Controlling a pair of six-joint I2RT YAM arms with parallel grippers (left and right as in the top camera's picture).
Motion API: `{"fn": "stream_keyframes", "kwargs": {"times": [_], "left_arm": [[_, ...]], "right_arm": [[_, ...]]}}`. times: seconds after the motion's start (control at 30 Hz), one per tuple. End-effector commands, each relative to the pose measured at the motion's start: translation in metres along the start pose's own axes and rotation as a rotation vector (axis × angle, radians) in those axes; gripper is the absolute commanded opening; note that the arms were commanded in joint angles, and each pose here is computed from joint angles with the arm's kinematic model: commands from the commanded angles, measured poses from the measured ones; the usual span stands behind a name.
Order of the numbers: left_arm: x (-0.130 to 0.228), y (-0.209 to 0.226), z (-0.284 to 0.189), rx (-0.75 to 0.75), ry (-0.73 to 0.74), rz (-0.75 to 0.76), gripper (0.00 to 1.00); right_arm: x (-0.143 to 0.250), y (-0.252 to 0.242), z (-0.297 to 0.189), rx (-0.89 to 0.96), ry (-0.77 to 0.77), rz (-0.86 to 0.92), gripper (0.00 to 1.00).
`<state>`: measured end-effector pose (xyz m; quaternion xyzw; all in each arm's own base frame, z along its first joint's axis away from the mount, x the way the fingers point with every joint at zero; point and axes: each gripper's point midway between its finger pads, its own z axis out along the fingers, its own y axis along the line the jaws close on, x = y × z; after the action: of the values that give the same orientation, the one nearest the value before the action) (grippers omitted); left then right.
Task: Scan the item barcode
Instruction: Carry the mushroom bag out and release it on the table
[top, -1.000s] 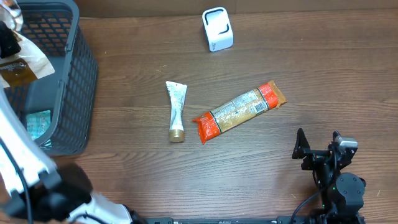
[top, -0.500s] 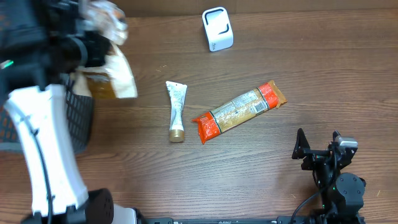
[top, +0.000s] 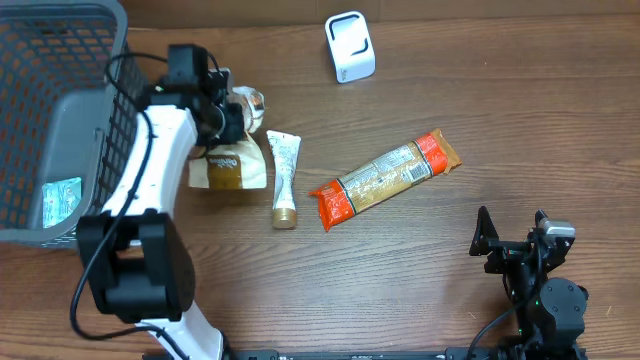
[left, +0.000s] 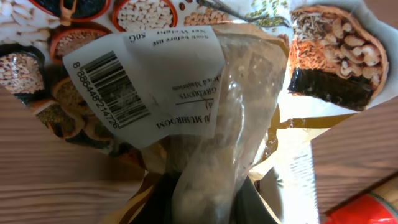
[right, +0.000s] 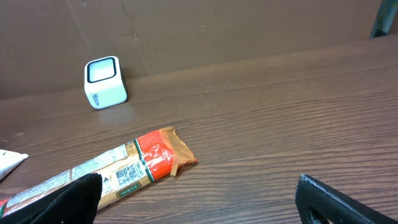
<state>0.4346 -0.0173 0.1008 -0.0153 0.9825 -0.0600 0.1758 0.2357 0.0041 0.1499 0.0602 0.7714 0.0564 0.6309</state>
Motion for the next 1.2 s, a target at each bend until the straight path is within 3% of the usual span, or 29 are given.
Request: {"fn": "stream_keyframes", "kwargs": {"times": [0.0,0.33,0.5,0.57,0.73,0.9,1.1,1.17], "left_arm": [[0.016,-0.019,0.026,0.033,0.02,0.034,0.04],[0.065,-0.057,0.07,0.061,0.065,-0.044,0.04],[0.066,-0.107,0.071,0.178,0.046,-0.019,0.05],[0.066,-0.119,0.07,0.192,0.035,0.002,0.13],[0.056,-0.127,0.065,0.197,0.009,0.019,0.62],[-0.005,-0.116,0.007,0.196,-0.102,0.017,0.73],[-0.089,-0.096,-0.113,0.185,-0.329,0.069,1.0],[-0.112,-0.083,-0.158,0.163,-0.417,0.101,1.0]], "right_arm": [[-0.001,-0.002,-0.002,0.011,0.001,0.003,1.0],[-0.001,-0.002,-0.002,0.011,0.001,0.003,1.0],[-0.001,-0.002,-0.002,0.011,0.001,0.003,1.0],[-0.001,-0.002,-0.002,0.011,0.001,0.003,1.0],[-0.001,-0.002,-0.002,0.011,0.001,0.003,1.0],[-0.001,-0.002,-0.002,0.011,0.001,0.003,1.0],[-0.001,-0.002,-0.002,0.011,0.001,0.003,1.0],[-0.001,-0.002,-0.002,0.011,0.001,0.003,1.0]]}}
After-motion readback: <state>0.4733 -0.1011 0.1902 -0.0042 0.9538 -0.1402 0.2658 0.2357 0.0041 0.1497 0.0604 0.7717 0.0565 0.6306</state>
